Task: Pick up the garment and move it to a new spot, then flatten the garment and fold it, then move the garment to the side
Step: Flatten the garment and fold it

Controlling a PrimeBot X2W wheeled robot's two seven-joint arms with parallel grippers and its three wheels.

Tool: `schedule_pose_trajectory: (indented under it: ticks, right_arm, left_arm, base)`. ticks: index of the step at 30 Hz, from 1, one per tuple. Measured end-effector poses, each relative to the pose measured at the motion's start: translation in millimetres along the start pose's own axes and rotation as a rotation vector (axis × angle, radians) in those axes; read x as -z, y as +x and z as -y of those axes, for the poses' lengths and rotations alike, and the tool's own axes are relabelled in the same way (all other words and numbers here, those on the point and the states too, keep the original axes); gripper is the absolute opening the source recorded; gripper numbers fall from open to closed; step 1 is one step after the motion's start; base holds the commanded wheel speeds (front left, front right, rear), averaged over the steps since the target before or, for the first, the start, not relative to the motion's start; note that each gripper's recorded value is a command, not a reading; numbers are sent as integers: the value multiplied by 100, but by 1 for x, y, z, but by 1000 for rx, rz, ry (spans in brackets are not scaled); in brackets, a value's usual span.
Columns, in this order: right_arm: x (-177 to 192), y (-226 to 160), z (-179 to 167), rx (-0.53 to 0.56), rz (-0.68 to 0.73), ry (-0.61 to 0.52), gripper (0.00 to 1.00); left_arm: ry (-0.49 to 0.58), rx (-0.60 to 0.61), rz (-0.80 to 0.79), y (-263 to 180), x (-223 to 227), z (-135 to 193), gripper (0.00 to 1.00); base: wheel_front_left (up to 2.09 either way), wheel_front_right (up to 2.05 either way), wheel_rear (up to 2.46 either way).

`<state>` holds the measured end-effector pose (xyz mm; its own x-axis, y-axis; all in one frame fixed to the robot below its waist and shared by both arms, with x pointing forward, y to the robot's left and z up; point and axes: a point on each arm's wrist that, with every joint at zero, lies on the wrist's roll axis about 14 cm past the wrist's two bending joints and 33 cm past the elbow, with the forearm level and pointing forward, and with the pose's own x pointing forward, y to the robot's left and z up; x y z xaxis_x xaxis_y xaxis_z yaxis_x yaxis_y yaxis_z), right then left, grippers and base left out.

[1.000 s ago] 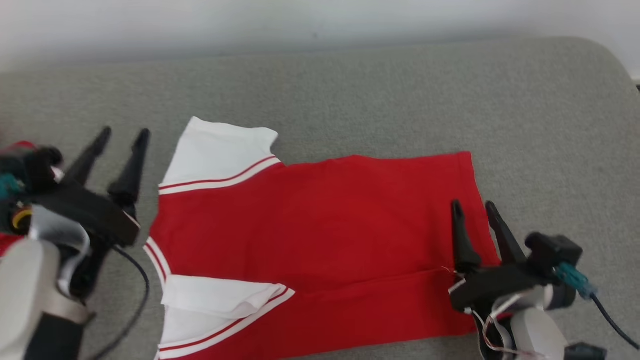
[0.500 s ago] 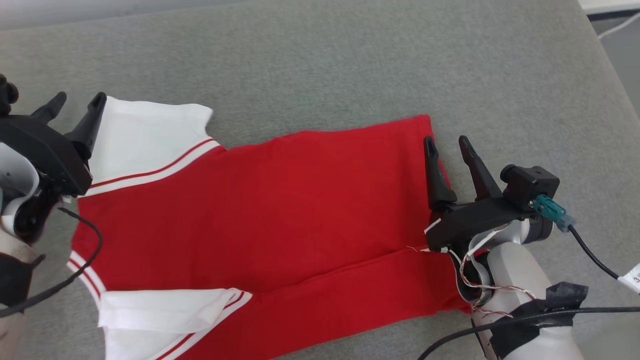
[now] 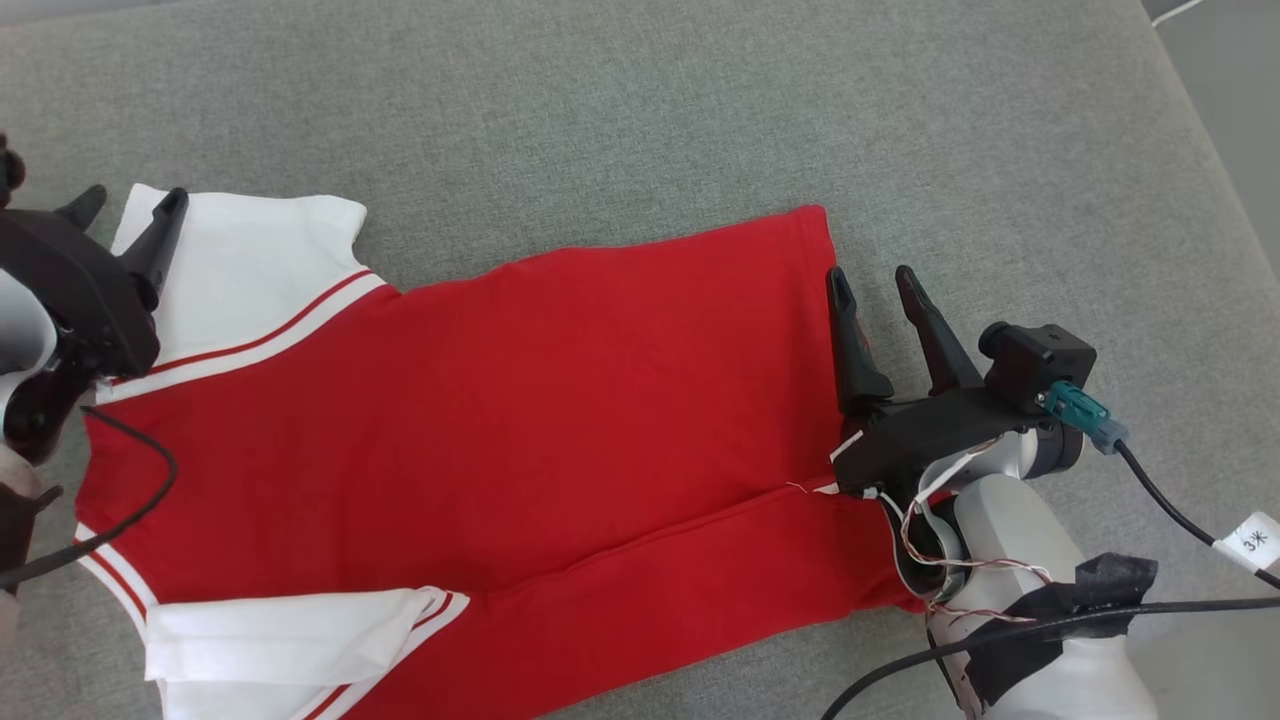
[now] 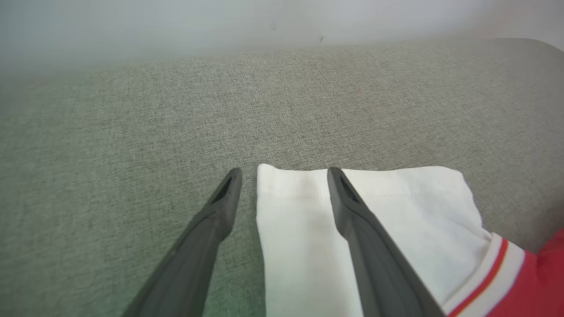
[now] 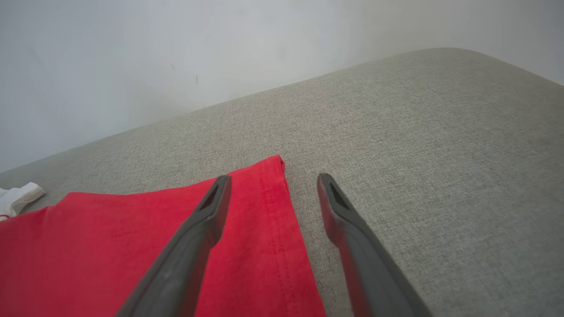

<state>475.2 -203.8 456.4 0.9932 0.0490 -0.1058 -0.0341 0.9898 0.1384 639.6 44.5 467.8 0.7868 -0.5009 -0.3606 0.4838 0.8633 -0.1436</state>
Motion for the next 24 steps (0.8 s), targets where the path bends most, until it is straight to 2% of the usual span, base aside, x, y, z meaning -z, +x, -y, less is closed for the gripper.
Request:
schedule_pose_trajectory:
  ticks: [8,11,12,13,14,24]
  right_arm:
    - [0,3,1,-2,-1,0,100]
    - [1,4,3,3,-5,-1,100]
    - [3,3,5,6,-9,0,100]
    - [4,3,5,8,-12,0,100]
    - [5,3,6,10,-15,0,100]
    - [4,14,4,7,-51,-11,100]
  left_arm:
    - [23,-4,-57,12,12,-3,100]
    - [-2,4,-70,16,15,-1,98]
    - [3,10,-74,18,16,2,46]
    - [9,14,-77,19,17,3,19]
    - [15,15,-72,19,16,4,0]
    - [58,30,36,4,-9,13,0]
  base:
    - [0,0,0]
    - [0,0,0]
    - [0,0,0]
    - [0,0,0]
    - [0,0,0]
    - [0,0,0]
